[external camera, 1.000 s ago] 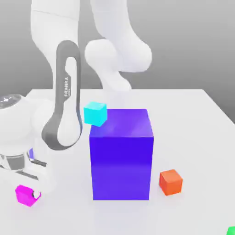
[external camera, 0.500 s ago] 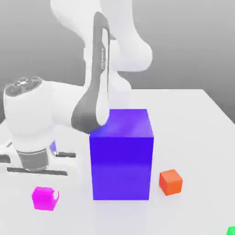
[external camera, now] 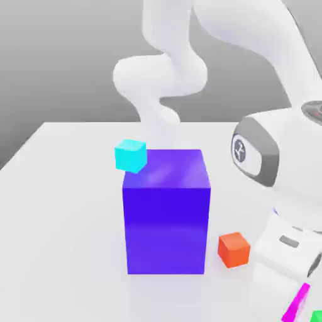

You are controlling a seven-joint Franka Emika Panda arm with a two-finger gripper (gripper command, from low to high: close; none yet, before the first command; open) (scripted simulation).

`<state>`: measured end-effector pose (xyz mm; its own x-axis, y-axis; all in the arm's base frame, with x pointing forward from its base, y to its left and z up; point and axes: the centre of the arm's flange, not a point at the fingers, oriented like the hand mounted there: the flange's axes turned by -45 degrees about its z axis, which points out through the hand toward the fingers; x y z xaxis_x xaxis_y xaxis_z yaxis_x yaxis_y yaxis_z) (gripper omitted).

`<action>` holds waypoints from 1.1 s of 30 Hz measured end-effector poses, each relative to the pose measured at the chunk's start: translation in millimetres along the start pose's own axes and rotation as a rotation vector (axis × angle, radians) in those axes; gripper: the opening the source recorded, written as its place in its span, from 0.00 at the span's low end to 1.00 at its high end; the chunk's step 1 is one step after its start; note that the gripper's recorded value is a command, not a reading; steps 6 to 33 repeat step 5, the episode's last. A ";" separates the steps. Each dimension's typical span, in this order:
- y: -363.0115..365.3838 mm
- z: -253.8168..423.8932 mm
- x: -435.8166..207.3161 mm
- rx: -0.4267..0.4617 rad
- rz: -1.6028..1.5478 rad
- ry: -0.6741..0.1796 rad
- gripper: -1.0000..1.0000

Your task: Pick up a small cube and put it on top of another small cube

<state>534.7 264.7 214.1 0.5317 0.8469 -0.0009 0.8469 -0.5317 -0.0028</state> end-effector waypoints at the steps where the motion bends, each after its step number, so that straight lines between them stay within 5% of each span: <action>1: -9.6 16.8 10.3 0.000 -0.031 0.001 0.00; 2: -14.7 28.2 15.1 -0.001 -0.047 0.001 1.00; 33: -14.7 28.2 15.1 -0.001 -0.047 0.001 1.00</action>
